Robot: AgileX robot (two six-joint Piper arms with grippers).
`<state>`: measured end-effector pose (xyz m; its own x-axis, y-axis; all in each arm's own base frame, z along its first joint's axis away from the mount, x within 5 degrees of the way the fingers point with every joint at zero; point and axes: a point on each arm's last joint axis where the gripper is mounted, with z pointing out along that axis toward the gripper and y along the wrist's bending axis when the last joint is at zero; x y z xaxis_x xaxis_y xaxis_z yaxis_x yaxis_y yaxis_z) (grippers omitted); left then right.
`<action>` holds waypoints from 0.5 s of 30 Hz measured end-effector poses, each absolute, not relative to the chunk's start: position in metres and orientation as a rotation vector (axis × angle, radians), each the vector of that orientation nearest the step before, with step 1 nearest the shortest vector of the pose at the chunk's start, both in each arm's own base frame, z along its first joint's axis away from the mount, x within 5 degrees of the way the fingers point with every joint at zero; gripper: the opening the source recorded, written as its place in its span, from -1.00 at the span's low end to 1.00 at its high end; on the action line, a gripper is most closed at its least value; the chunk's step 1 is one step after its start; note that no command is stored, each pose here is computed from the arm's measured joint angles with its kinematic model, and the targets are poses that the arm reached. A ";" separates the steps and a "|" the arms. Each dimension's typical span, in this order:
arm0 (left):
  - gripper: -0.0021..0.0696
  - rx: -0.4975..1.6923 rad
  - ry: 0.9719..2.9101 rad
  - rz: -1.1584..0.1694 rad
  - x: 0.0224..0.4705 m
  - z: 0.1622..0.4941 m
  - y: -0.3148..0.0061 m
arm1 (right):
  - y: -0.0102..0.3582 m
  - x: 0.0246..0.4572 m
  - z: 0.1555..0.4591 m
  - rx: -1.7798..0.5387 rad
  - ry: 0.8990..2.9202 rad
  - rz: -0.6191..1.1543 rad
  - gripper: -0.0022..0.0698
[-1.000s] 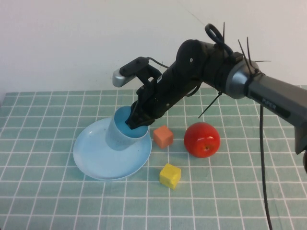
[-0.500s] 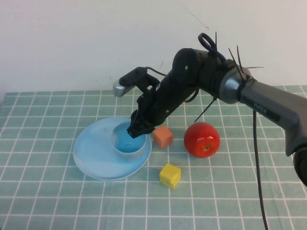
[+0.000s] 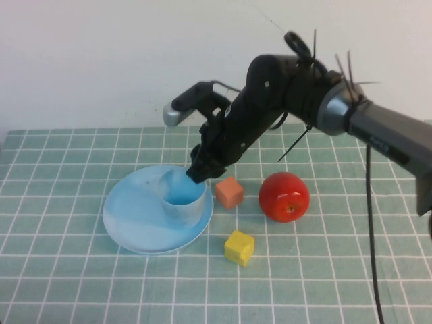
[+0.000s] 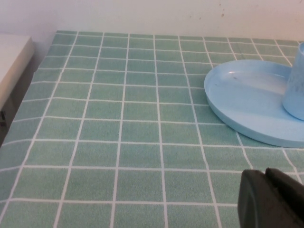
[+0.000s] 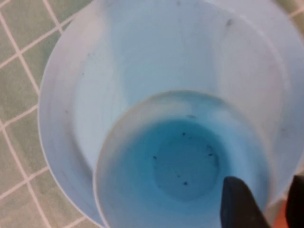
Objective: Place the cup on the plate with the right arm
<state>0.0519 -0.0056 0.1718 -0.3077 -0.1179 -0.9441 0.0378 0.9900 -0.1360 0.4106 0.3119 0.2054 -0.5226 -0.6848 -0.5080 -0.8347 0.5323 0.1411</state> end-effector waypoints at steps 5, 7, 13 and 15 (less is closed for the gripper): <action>-0.95 -0.059 1.878 -0.156 0.052 0.172 -0.006 | 0.301 0.402 0.255 -1.251 2.299 0.465 -0.31; -0.95 -0.059 1.878 -0.156 0.052 0.172 -0.006 | 0.296 0.396 0.276 -1.270 2.264 0.438 -0.36; -0.95 -0.062 1.878 -0.158 0.052 0.172 -0.006 | 0.271 0.365 0.349 -1.302 2.181 0.372 -0.84; -0.95 -0.062 1.878 -0.158 0.052 0.172 -0.006 | 0.258 0.350 0.378 -1.304 2.144 0.333 -0.89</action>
<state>0.0519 -0.0057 0.1718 -0.3079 -0.1222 -0.9435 0.0370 0.9894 -0.1402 0.3500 0.2580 0.3778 -0.3367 -0.7188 -0.6083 -0.8693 0.4855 -0.0926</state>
